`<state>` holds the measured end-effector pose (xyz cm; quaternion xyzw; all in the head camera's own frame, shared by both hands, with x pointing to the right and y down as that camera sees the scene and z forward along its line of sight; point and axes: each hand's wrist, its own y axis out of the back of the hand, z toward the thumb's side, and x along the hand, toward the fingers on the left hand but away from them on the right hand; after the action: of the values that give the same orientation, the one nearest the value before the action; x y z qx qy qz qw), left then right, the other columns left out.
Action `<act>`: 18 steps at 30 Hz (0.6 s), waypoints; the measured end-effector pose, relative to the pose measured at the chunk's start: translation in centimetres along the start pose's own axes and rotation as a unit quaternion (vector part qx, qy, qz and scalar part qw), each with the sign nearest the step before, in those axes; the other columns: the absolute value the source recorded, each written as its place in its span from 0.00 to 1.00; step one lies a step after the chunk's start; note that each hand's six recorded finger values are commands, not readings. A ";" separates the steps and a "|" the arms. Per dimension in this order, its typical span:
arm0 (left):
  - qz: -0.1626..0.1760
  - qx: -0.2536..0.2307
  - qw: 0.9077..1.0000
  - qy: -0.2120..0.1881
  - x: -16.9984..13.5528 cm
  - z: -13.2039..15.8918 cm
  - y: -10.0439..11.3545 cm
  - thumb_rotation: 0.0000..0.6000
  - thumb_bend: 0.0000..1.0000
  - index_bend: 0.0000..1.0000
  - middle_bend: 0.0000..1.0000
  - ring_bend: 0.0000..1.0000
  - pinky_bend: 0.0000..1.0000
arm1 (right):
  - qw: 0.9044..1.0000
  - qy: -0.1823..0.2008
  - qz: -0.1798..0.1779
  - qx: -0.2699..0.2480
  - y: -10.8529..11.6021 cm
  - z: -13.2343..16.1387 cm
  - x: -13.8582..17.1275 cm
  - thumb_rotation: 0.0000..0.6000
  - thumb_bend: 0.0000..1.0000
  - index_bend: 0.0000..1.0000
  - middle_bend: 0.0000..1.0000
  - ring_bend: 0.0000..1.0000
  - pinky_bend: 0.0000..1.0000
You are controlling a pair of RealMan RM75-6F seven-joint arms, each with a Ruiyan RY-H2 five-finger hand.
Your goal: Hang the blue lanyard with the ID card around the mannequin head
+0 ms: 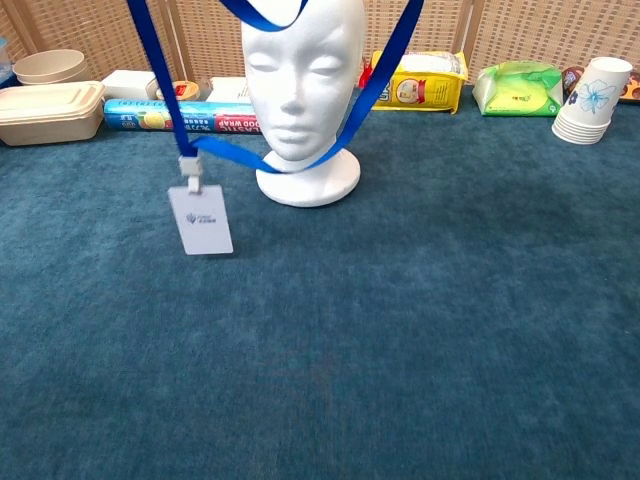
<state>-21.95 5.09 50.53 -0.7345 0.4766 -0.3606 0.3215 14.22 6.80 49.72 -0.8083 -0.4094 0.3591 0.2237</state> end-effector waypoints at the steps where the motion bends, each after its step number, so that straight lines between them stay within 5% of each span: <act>1: 0.000 -0.004 1.000 0.002 0.3 0.1 0.0 1.00 0.48 0.56 1.00 1.00 1.00 | 1.000 -0.002 -0.001 0.000 0.3 -0.1 -0.4 1.00 0.46 0.63 1.00 1.00 1.00; 18: -0.003 -0.059 0.997 0.041 3.6 0.0 -1.2 1.00 0.48 0.56 1.00 1.00 1.00 | 0.999 -0.031 -0.017 -0.010 3.6 -0.8 -5.8 1.00 0.46 0.64 1.00 1.00 1.00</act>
<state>-20.35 2.13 52.34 -0.7381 0.5076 -0.3626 0.2571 14.23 -0.05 50.19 -0.7918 -0.4339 0.3758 0.2086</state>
